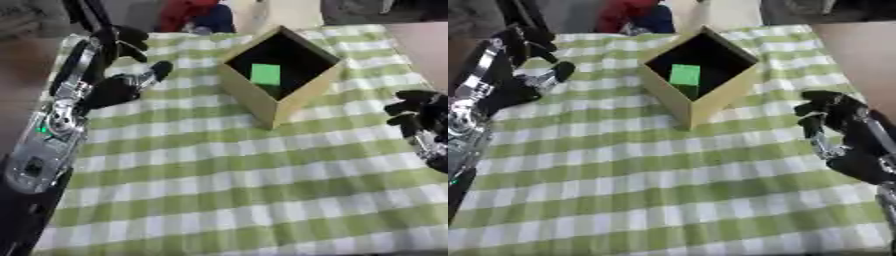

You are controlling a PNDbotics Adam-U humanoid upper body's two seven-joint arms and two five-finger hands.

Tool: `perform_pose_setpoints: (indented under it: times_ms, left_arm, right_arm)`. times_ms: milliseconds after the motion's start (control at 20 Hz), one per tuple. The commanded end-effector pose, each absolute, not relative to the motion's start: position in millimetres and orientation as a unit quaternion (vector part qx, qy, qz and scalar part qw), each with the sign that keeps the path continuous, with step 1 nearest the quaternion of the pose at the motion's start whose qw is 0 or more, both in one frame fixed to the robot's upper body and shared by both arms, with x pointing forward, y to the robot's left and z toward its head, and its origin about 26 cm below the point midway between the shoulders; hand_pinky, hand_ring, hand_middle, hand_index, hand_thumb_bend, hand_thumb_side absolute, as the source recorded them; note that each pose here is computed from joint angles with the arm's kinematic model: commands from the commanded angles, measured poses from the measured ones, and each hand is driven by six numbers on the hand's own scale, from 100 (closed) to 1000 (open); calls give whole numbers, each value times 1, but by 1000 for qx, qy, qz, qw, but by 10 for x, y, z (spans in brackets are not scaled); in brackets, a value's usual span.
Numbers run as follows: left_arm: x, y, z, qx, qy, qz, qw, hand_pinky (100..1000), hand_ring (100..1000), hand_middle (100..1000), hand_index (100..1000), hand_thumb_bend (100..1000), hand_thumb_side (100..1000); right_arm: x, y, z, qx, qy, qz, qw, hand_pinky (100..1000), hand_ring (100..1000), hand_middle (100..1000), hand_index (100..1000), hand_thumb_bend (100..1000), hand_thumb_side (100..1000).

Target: Pick up objects on the table and place them in the box.

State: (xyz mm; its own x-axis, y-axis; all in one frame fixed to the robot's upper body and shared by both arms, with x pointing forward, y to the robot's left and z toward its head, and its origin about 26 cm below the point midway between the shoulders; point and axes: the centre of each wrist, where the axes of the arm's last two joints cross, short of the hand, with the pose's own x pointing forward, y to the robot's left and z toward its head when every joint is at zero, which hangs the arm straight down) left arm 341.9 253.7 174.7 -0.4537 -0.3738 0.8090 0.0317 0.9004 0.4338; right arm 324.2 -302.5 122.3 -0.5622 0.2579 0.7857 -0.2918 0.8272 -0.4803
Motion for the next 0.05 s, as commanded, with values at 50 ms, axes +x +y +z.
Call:
perform_pose_setpoints:
  times_ms: [50]
  left_arm:
    - [3384,2545,1795,99,-838,-182,506,841,595,573,709,587,346]
  right_arm:
    - [3223,-3049,1342,1,-843,290,453,694,783,613,830,100,339]
